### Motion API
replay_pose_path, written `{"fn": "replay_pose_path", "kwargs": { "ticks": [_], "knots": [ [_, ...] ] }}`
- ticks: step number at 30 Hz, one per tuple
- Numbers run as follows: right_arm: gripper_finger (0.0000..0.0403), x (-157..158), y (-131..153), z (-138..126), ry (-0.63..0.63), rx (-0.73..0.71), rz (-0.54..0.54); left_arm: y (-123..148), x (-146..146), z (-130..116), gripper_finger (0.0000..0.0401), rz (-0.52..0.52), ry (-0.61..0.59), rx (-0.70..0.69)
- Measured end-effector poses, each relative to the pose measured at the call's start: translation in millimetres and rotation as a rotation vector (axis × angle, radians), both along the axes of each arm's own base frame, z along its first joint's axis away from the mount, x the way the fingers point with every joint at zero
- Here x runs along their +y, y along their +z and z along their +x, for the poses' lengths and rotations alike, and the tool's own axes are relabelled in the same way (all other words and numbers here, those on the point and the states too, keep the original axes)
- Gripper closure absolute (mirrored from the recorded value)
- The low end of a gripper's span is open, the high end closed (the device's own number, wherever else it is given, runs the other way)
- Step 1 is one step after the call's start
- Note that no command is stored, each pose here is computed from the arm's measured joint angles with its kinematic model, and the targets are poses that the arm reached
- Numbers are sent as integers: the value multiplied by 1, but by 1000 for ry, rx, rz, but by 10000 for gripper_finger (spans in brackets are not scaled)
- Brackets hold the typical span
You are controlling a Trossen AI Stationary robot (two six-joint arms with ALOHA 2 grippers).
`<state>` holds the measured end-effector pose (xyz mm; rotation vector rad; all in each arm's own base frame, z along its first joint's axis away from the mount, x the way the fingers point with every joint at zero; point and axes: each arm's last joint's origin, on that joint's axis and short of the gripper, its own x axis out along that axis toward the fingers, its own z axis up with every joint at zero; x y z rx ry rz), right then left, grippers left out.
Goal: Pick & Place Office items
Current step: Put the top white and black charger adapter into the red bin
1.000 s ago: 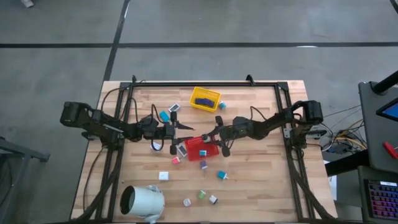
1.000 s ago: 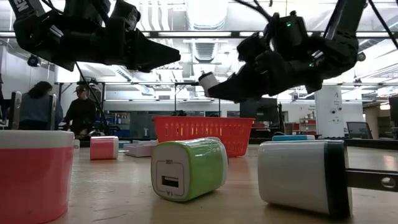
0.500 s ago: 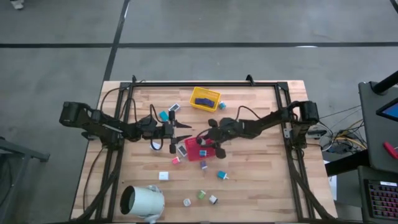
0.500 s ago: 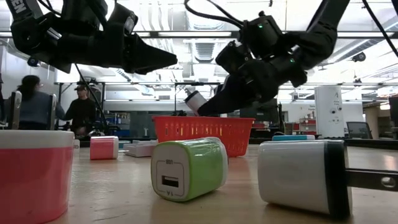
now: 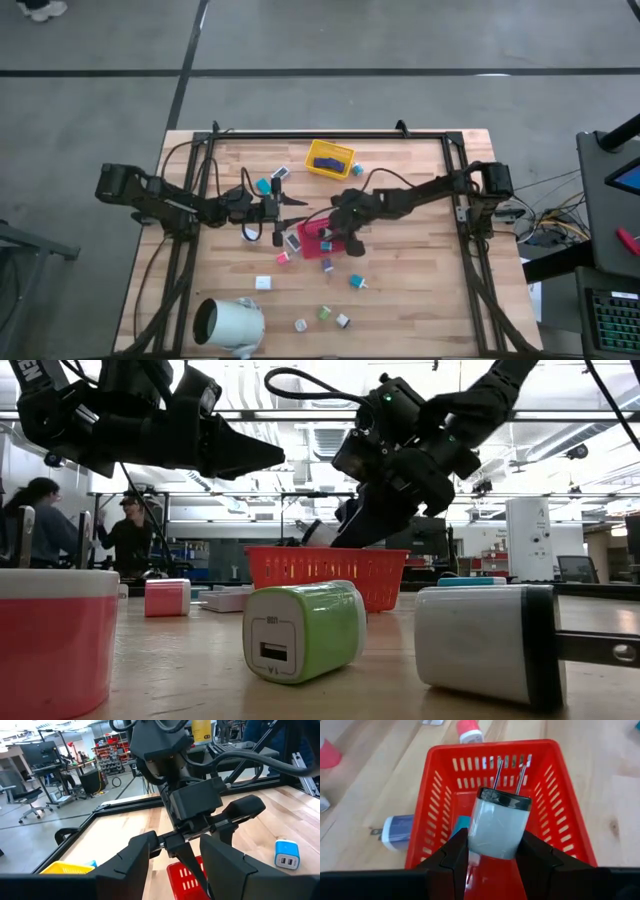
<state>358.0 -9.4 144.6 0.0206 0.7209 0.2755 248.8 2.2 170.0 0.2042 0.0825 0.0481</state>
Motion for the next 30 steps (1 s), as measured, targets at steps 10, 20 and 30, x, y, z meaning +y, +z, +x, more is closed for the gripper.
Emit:
{"fn": "replay_pose_path", "kwargs": {
  "ticks": [10,20,30],
  "knots": [
    [278,0,-7,10,43,126,11,0,0,0,224,0,0,0],
    [278,0,-7,19,52,140,2,0,0,0,224,0,2,0],
    [278,0,-10,16,44,162,-1,0,0,0,224,0,2,0]
  ]
}}
